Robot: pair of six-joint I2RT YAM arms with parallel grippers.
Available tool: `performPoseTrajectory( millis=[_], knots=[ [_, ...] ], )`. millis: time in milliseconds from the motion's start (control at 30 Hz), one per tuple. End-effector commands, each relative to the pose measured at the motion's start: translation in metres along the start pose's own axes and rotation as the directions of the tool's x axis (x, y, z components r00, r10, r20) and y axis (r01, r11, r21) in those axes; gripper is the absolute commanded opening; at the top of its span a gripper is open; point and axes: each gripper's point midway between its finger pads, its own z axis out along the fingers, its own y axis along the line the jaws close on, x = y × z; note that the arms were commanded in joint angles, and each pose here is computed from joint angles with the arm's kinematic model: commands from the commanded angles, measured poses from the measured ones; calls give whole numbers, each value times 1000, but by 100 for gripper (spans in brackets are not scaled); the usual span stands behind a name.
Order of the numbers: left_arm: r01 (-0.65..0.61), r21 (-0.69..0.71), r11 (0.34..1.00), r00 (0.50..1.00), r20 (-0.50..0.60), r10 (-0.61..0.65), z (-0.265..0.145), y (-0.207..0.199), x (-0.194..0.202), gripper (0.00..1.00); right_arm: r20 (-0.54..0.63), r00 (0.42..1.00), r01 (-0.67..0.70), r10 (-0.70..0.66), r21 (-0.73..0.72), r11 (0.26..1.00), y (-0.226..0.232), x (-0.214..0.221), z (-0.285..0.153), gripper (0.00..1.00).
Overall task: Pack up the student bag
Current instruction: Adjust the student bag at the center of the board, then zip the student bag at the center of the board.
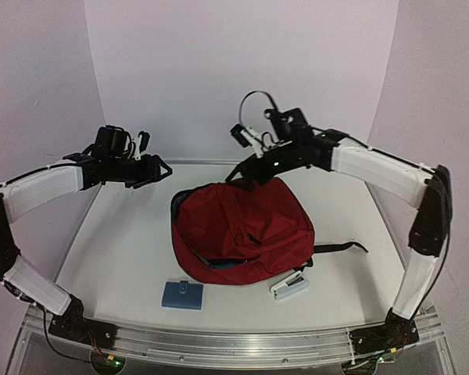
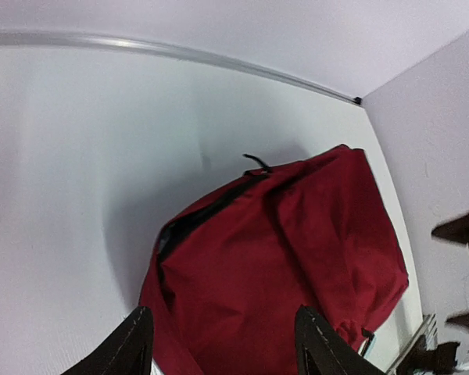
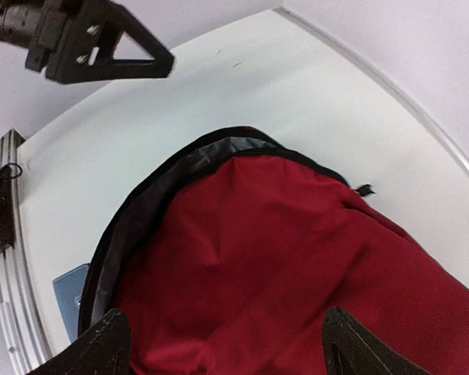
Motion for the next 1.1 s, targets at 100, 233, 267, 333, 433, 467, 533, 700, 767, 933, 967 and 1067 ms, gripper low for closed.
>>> performPoseTrajectory(
  millis=[100, 233, 267, 333, 433, 467, 533, 700, 767, 933, 967, 1067],
  knots=[
    [-308, 159, 938, 933, -144, 330, -31, -85, 69, 63, -123, 963, -226, 238, 102, 969, -61, 87, -73, 84],
    [-431, 239, 870, 850, -216, 480, -21, -127, 112, 60, -188, 930, -287, 317, 172, 942, -77, 135, -94, 85],
    [-461, 258, 849, 820, -241, 519, -16, -138, 125, 59, -205, 919, -302, 338, 186, 935, -79, 147, -96, 85],
    [-508, 273, 817, 760, -306, 574, -2, -151, 149, 57, -225, 903, -325, 366, 199, 925, -81, 162, -99, 85],
    [-589, 278, 758, 662, -371, 651, 21, -169, 179, 53, -254, 873, -371, 416, 207, 905, -85, 183, -99, 85],
    [-615, 272, 740, 637, -380, 670, 27, -173, 183, 52, -258, 866, -385, 428, 203, 900, -85, 188, -99, 85],
    [-646, 281, 710, 587, -411, 697, 42, -181, 199, 50, -261, 850, -419, 458, 193, 887, -87, 194, -99, 85],
    [-694, 305, 652, 506, -436, 744, 66, -201, 222, 45, -272, 828, -468, 491, 146, 871, -84, 200, -96, 84],
    [-717, 303, 628, 466, -461, 755, 75, -202, 233, 43, -281, 821, -483, 498, 123, 867, -81, 201, -93, 83],
    [-765, 266, 587, 412, -498, 763, 93, -198, 245, 39, -300, 805, -507, 511, 96, 856, -77, 207, -87, 81],
    [-771, 258, 583, 410, -499, 763, 96, -198, 244, 39, -305, 802, -511, 513, 94, 854, -76, 208, -86, 81],
    [-778, 245, 579, 410, -501, 762, 102, -199, 243, 38, -317, 793, -521, 519, 87, 849, -74, 213, -84, 80]
  ],
)
